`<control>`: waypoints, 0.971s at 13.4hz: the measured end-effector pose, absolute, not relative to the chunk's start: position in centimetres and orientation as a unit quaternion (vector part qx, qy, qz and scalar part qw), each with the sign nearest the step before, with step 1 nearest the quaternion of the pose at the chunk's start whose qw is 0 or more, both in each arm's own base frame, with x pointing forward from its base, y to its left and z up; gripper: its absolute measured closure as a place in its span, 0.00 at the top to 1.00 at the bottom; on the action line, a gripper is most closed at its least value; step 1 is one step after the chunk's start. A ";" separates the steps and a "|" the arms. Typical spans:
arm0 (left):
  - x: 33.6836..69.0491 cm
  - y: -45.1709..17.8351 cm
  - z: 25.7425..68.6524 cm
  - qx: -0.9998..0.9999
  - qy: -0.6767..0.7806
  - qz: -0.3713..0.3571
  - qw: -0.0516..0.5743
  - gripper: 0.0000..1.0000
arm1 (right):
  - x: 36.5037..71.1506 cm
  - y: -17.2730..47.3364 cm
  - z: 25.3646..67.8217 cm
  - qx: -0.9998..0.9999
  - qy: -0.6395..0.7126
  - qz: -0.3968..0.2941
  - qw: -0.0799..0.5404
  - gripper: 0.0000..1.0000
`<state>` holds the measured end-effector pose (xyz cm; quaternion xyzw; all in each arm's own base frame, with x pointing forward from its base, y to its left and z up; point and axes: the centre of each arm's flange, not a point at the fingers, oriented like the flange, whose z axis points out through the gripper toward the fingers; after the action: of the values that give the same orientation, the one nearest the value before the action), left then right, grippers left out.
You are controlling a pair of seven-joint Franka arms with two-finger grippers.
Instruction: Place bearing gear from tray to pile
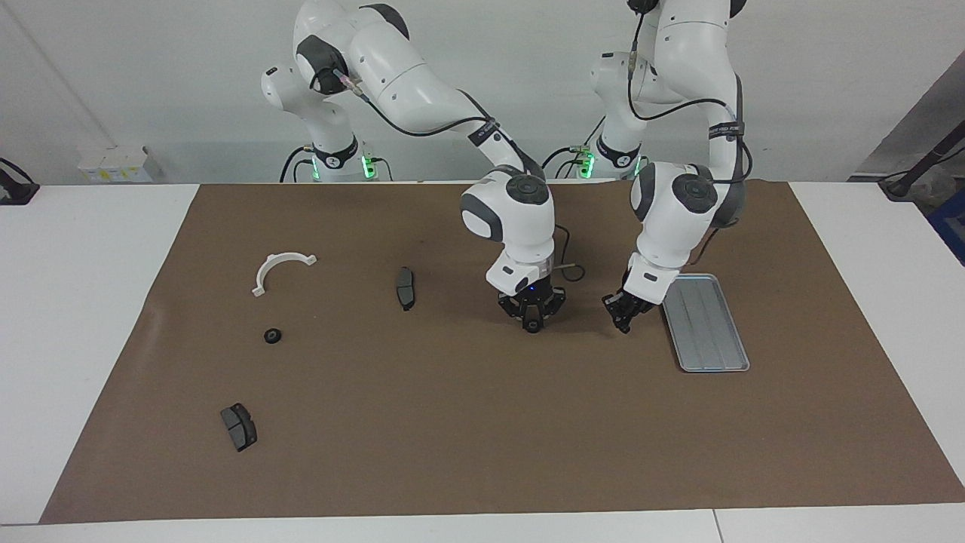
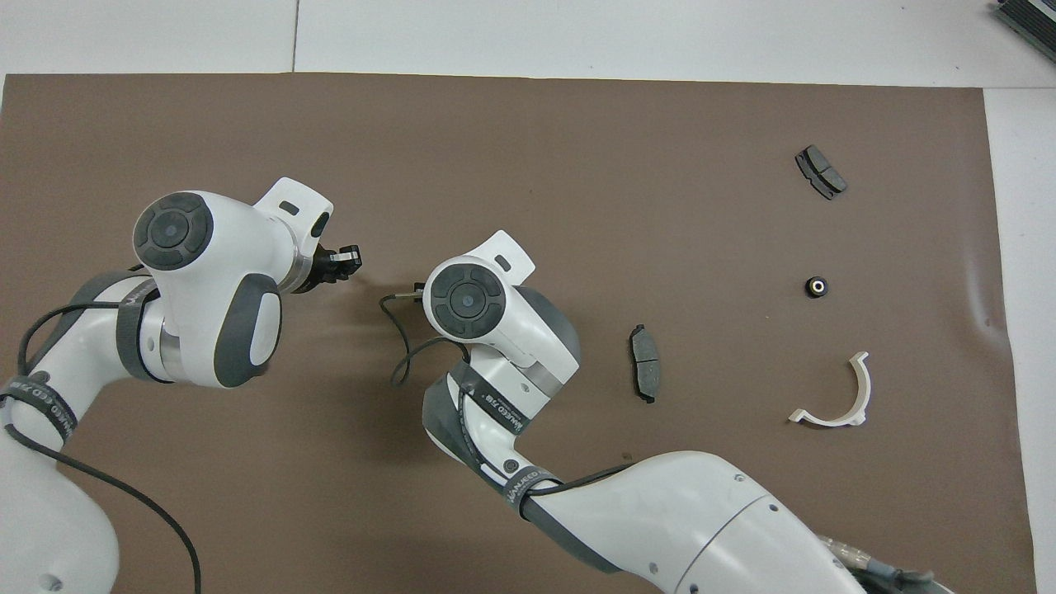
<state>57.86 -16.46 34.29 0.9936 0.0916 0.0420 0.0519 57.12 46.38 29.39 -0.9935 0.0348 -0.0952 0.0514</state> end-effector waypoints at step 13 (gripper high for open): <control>51.4 -33.3 34.7 0.992 0.058 0.071 0.089 0.14 | 58.8 17.5 36.3 -0.994 0.078 -0.081 0.003 0.33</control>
<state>51.42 -33.31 34.66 0.9918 0.0580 0.0714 0.0887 58.78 17.48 36.30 -0.9937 0.0779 -0.0806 0.0035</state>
